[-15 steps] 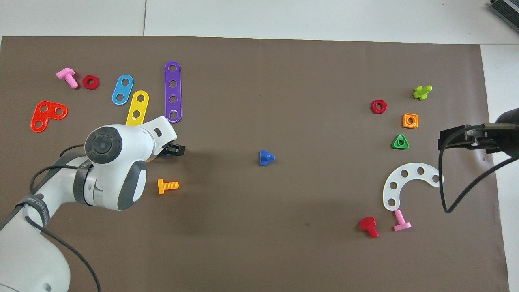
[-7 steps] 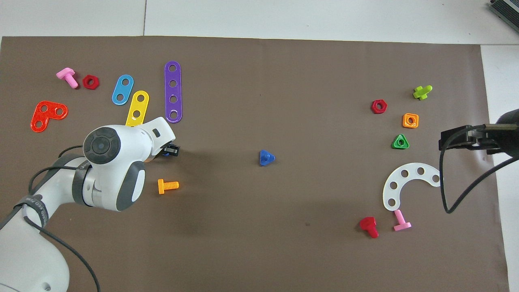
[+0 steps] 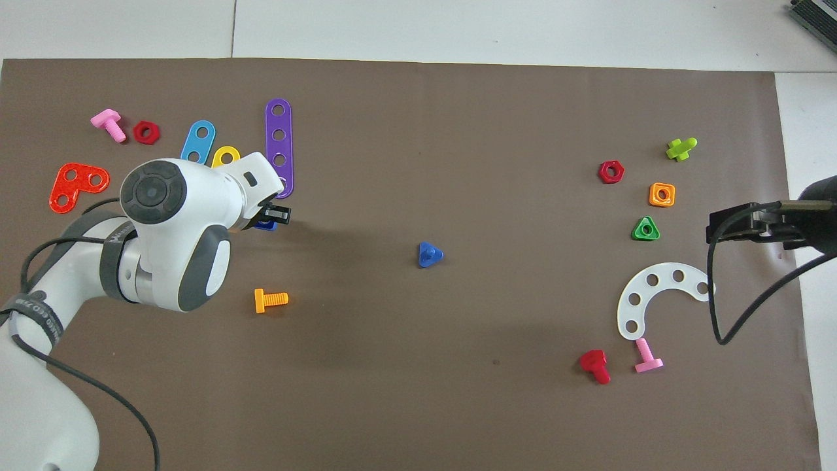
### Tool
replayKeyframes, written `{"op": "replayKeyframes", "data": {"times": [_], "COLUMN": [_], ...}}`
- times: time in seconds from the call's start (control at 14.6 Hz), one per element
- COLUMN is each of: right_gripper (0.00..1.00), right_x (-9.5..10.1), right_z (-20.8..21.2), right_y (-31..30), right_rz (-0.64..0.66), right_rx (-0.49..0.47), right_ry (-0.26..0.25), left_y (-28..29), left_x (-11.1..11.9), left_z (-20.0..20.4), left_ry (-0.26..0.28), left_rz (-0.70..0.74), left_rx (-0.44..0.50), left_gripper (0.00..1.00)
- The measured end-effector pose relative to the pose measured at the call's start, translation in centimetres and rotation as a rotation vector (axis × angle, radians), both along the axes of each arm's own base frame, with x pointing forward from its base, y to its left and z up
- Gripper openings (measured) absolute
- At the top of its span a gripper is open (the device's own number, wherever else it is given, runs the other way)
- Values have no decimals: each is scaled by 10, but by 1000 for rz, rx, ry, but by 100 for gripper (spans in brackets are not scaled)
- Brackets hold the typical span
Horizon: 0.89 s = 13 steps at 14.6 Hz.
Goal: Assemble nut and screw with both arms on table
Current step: 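Carry the blue nut with the left gripper over the blue bolt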
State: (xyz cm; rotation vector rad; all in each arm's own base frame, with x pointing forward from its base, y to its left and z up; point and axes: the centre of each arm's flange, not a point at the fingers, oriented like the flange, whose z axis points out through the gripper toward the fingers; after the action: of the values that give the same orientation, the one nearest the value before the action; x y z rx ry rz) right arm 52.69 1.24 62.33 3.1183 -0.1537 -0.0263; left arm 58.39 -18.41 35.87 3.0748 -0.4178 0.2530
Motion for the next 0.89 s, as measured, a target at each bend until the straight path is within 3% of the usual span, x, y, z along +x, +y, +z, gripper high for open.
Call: {"op": "replayKeyframes", "data": {"times": [0.34,0.89], "right_gripper": [100,100], "right_x": [0,0], "right_z": [0,0], "right_y": [6,6], "right_rz": [12,12], "right_rx": [0,0], "right_ry": [0,0], "left_y": [-88,-207], "left_x": [6,-39], "left_z": [33,38], "left_ry": [-18,-18], "left_rz": [33,64], "left_rx": [-30,-47], "left_gripper": [46,46]}}
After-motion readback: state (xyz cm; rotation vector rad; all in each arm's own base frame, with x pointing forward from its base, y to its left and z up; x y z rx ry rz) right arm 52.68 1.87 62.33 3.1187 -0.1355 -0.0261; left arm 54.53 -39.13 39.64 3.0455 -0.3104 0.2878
